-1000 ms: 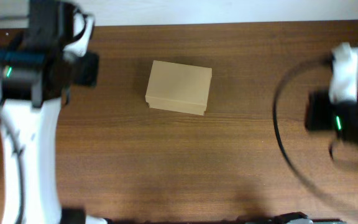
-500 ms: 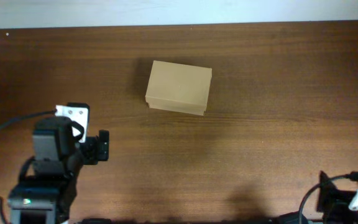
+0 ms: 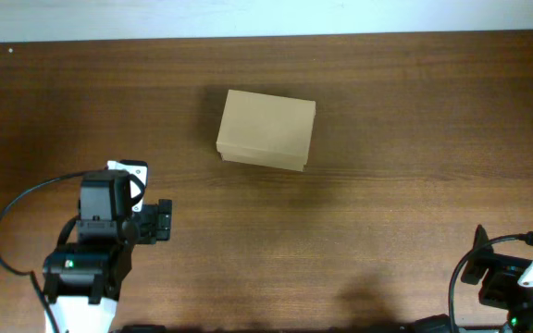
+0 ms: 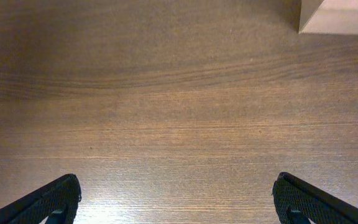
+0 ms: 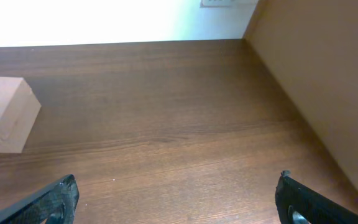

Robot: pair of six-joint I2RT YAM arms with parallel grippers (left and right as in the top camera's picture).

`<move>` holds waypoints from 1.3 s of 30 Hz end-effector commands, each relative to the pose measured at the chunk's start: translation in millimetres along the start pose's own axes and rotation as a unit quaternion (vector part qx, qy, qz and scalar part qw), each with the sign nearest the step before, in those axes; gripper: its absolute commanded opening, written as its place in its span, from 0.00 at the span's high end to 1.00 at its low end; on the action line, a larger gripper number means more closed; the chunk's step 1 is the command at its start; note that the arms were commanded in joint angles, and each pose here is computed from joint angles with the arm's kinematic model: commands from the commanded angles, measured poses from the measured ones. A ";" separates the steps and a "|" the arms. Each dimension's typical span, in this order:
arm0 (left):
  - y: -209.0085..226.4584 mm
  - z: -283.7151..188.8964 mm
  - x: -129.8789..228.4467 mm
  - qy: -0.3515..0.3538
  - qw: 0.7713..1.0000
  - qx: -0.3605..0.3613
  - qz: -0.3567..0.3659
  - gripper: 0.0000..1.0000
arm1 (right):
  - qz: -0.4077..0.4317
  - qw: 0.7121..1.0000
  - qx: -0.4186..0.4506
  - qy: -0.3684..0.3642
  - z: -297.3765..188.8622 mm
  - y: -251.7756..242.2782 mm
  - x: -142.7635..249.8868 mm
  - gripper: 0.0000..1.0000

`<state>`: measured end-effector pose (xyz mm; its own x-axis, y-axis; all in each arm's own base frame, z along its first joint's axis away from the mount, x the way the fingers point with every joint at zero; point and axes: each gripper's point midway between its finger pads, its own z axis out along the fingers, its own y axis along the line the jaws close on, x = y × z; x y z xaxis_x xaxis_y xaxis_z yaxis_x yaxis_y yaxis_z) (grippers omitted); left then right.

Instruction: Pack container

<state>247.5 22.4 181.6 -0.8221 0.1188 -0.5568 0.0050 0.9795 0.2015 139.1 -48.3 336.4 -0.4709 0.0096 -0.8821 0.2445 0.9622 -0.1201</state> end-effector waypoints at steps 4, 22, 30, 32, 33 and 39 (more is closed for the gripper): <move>-0.3 15.4 7.2 0.034 0.999 -0.005 0.006 0.00 | 0.002 1.000 -0.014 0.001 0.5 4.9 1.6 0.01; -4.1 32.4 14.7 0.074 0.997 -0.001 0.014 0.00 | 0.009 1.000 0.004 0.010 0.5 -1.1 6.5 0.01; -4.2 32.5 14.8 0.074 0.997 -0.001 0.014 0.00 | 0.070 0.997 -0.032 -0.025 27.6 19.9 16.7 0.01; -4.2 32.5 14.7 0.074 0.997 -0.001 0.014 0.00 | 0.081 0.995 -0.046 -0.035 41.7 27.4 26.5 0.01; -4.1 32.5 14.8 0.074 0.997 -0.001 0.014 0.00 | 0.085 0.994 -0.053 -0.038 50.8 32.0 34.6 0.01; -4.1 32.5 14.8 0.074 0.997 -0.001 0.014 0.00 | 0.084 0.993 -0.080 -0.004 105.8 54.9 104.8 0.01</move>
<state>254.6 23.3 148.2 -0.8939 0.1214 -0.4315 0.0313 0.9772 0.2100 187.5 -35.4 227.8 -0.3836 0.1578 -0.9099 0.2393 0.9686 0.0670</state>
